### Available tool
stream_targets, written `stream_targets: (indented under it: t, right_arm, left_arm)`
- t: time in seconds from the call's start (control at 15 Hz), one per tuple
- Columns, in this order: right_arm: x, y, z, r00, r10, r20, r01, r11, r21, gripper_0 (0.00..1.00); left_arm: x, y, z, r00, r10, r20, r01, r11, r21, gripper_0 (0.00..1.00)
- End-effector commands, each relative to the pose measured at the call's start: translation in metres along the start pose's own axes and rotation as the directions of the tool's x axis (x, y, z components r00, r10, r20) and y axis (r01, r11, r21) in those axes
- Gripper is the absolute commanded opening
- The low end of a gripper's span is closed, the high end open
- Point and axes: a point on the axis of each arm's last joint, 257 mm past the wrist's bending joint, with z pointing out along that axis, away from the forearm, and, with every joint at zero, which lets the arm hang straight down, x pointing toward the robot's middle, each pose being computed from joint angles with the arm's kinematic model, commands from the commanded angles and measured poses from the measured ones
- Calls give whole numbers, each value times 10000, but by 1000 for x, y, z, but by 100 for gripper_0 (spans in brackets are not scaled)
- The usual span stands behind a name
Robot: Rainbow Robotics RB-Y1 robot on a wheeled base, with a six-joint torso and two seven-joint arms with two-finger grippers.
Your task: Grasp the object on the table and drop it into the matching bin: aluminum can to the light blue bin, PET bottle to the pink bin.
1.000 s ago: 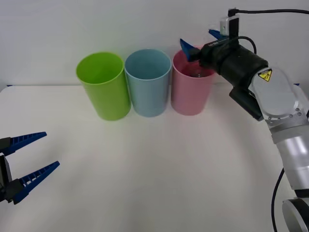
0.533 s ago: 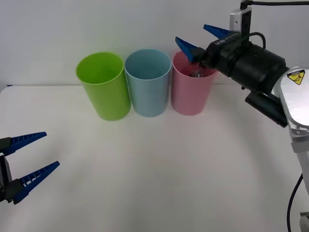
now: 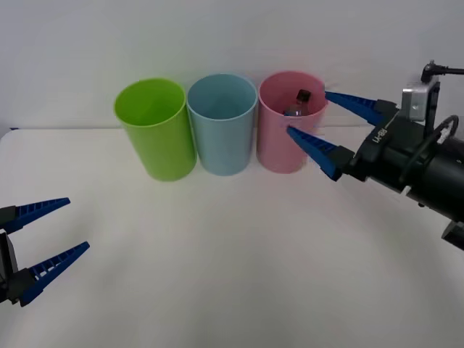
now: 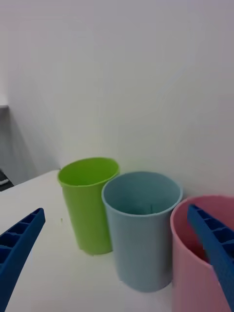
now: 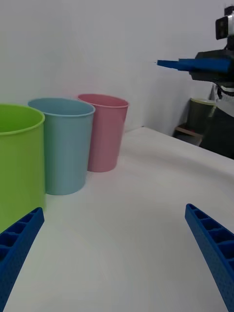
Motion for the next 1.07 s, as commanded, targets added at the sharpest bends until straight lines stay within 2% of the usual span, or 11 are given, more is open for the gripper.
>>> stream_targets:
  t: [0.07, 0.33, 0.53, 0.73, 1.07]
  right_arm:
    - [23, 13, -30, 9993, -154, -343, 147, 9997, -207, 100]
    - [46, 22, -62, 9970, -268, -728, 229, 9983, -537, 100]
    - [64, 27, -79, 9944, -295, -1018, 187, 9943, -1049, 100]
    - [87, 36, -98, 9884, -112, -1514, -103, 9901, -1402, 100]
    - [112, 42, -118, 9795, 56, -2013, -325, 9909, -1308, 100]
  left_arm:
    - [0, 0, 0, 10000, 0, 0, 0, 10000, 0, 100]
    - [0, 0, 0, 10000, 0, 0, 0, 10000, 0, 100]
    - [0, 0, 0, 10000, 0, 0, 0, 10000, 0, 100]
    - [0, 0, 0, 10000, 0, 0, 0, 10000, 0, 100]
    - [0, 0, 0, 10000, 0, 0, 0, 10000, 0, 100]
